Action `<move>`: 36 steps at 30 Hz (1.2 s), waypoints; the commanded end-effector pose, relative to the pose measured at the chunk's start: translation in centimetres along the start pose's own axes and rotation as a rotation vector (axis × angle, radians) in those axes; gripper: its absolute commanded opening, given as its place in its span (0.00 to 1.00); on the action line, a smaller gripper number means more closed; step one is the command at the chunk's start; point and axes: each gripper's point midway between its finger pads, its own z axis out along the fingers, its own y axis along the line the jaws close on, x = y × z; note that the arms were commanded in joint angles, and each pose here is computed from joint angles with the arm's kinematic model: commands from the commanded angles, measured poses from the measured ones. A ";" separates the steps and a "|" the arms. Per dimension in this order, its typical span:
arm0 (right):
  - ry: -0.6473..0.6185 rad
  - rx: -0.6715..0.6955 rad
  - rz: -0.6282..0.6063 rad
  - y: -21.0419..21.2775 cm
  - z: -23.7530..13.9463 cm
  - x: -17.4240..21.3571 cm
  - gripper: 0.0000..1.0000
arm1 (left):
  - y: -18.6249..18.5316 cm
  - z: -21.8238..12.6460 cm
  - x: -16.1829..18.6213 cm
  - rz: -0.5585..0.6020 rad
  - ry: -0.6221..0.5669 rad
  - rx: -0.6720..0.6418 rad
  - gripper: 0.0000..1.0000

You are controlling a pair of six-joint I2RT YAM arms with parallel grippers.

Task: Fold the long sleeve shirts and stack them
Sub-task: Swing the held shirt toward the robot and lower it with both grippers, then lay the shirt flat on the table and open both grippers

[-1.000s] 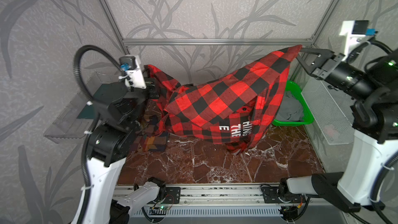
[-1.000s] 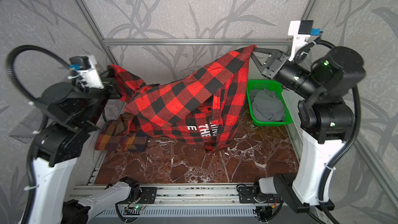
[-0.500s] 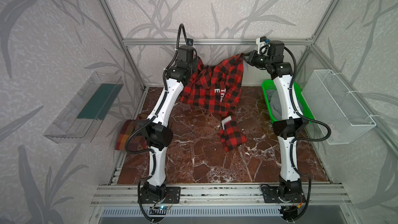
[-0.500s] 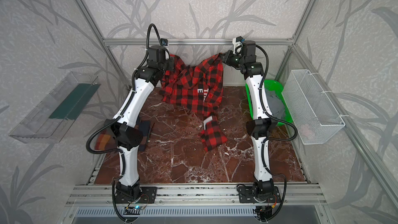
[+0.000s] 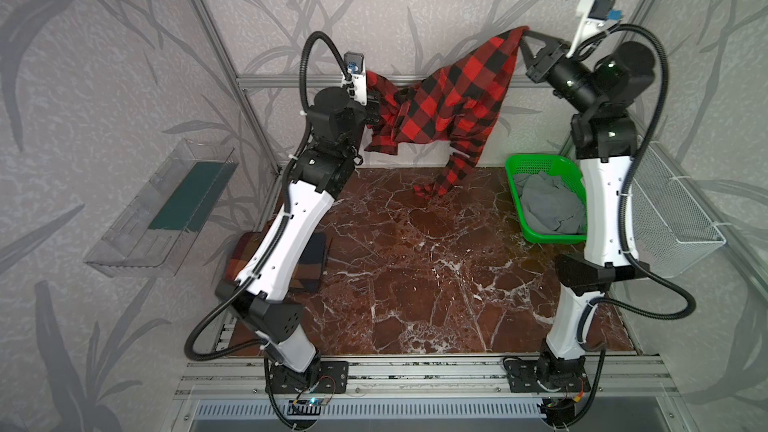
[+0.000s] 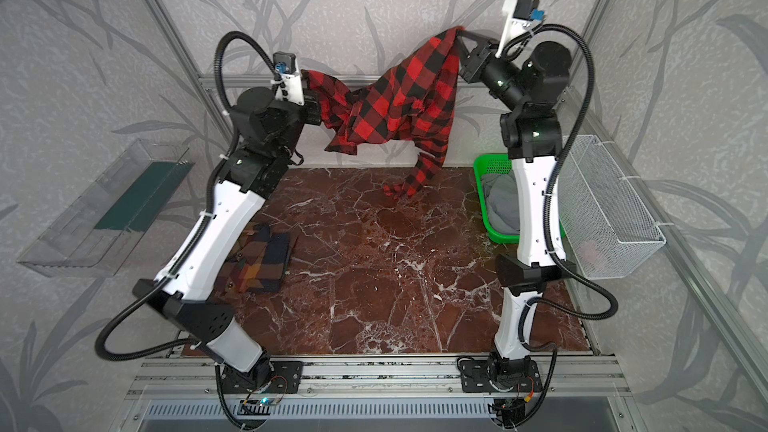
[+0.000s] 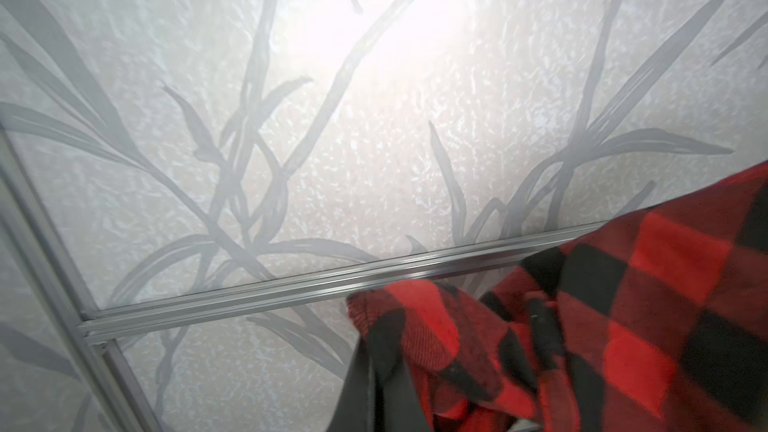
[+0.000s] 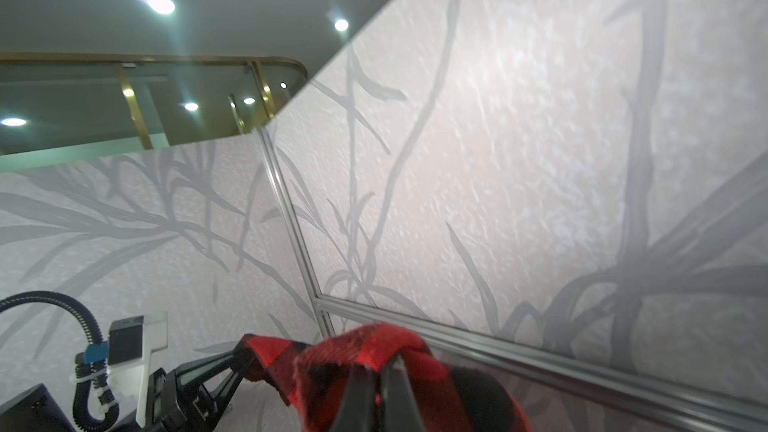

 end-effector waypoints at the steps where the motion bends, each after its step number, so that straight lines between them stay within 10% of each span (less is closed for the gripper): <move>1: 0.145 -0.090 0.098 0.1 -0.8 4.9 0.00 | 2.1 -3.0 2.9 0.052 -0.066 -0.087 0.00; 8: 0.215 0.068 0.338 -0.9 -8.9 16.5 0.00 | 1.9 -11.6 19.3 0.055 0.171 -0.188 0.00; 15: 0.458 0.270 0.529 0.8 -18.6 29.9 0.00 | -3.3 -18.6 23.0 0.146 0.253 -0.263 0.00; 25: 0.784 0.346 0.546 6.7 -31.5 36.1 0.00 | -0.6 -28.1 26.7 -0.107 0.396 -0.145 0.00; 36: 1.134 0.455 0.673 10.1 -40.2 40.1 0.01 | -4.1 -34.1 28.7 -0.096 0.493 0.087 0.00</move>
